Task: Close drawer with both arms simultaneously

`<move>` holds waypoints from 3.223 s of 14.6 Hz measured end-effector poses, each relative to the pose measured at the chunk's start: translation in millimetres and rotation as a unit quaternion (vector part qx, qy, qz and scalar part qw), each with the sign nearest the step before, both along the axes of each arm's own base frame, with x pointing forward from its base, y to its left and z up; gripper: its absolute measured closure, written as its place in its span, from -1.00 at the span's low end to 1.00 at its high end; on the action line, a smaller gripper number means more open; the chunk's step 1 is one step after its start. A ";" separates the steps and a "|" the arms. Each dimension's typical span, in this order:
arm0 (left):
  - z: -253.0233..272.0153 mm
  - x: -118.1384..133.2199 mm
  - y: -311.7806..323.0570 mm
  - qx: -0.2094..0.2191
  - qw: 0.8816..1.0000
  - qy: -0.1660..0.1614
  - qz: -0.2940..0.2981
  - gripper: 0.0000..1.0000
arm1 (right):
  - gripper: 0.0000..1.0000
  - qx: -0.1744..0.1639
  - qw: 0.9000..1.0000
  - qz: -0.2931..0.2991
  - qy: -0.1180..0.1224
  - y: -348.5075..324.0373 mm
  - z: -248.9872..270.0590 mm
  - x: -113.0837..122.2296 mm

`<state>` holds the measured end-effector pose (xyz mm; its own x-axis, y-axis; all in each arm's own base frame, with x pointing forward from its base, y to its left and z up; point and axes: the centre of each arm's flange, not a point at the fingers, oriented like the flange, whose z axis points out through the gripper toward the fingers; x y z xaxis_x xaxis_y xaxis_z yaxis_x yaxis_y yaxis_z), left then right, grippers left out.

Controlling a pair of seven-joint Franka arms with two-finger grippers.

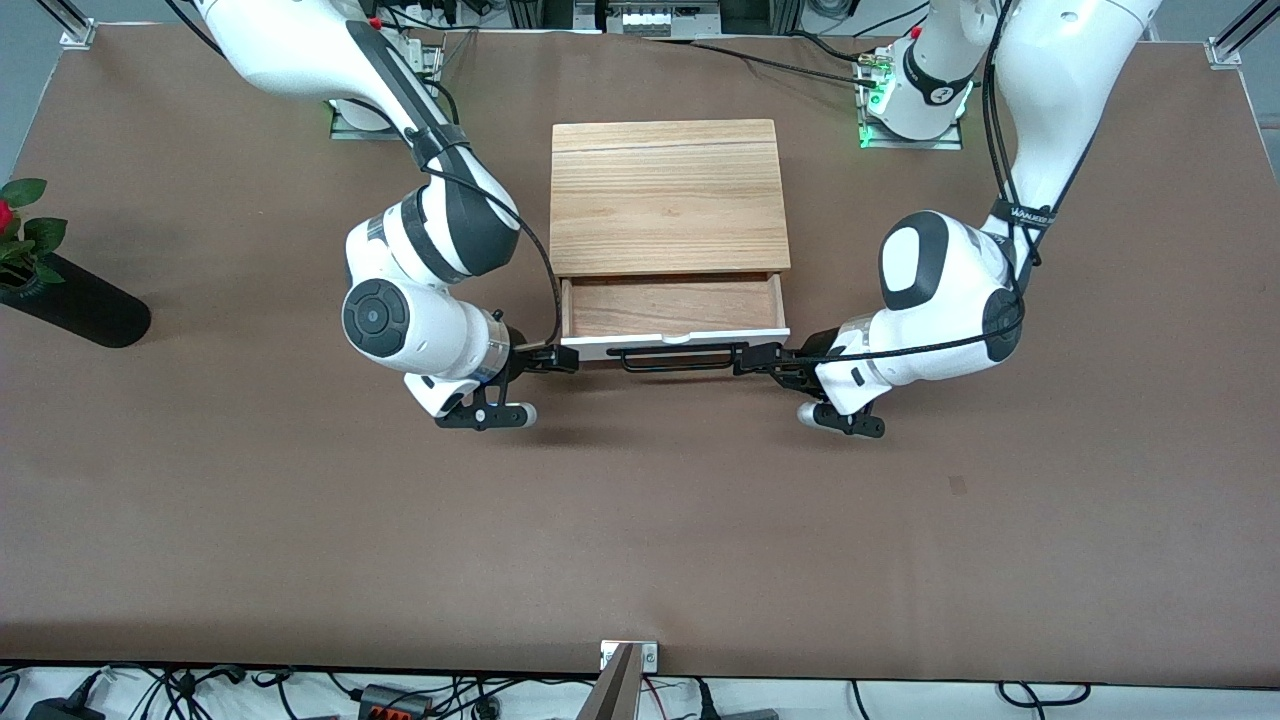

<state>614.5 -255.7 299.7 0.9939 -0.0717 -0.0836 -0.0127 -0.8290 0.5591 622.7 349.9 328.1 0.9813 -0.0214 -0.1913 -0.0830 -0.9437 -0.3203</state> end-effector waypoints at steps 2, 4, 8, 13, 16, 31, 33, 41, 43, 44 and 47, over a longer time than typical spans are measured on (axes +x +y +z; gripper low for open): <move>-5.7 -7.3 -3.7 0.000 1.000 0.018 -0.012 -1.00 | -1.00 0.027 0.999 -0.015 0.021 2.5 0.4 -1.9; -7.4 -12.2 -7.0 -0.001 0.999 0.031 -0.022 -1.00 | -1.00 0.024 0.998 -0.004 0.050 5.2 -6.4 -10.2; -10.2 -17.5 -7.0 -0.002 0.998 0.051 -0.034 -1.00 | -1.00 0.018 0.998 0.019 0.062 15.9 -17.3 -17.7; -12.7 -21.7 -8.2 -0.003 0.997 0.065 -0.043 -1.00 | -1.00 0.009 0.997 0.037 0.073 27.9 -27.2 -27.2; -15.5 -27.4 -9.8 -0.004 0.995 0.083 -0.054 -1.00 | -1.00 -0.004 0.995 0.055 0.085 31.0 -26.2 -33.1; -23.5 -54.8 -12.1 -0.008 0.979 0.170 -0.109 -1.00 | -1.00 -0.048 0.977 0.113 0.174 28.1 -48.0 -60.5; -23.8 -57.1 -12.4 -0.008 0.978 0.177 -0.113 -1.00 | -1.00 -0.048 0.977 0.113 0.175 27.9 -48.1 -60.2; -24.4 -61.8 -13.1 -0.009 0.974 0.190 -0.122 -1.00 | -1.00 -0.033 0.992 0.053 0.108 -24.6 -15.9 0.1; -24.1 -61.5 -12.6 -0.009 0.974 0.191 -0.122 -1.00 | -1.00 -0.036 0.994 0.040 0.092 -40.0 -6.8 13.7; -22.2 -60.2 -11.7 -0.010 0.974 0.190 -0.122 -1.00 | -1.00 -0.038 0.995 0.036 0.087 -44.5 -4.4 17.4; 4.6 -37.4 10.1 0.007 0.977 0.169 -0.132 -1.00 | -1.00 -0.044 0.996 0.027 0.077 -53.7 -1.5 24.4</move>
<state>577.1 -245.6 304.3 0.8557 -0.3189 -0.4075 -0.0442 -0.8296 0.5566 647.1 296.1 326.6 0.9405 0.0076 -0.3398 -0.0732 -0.9718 -0.2242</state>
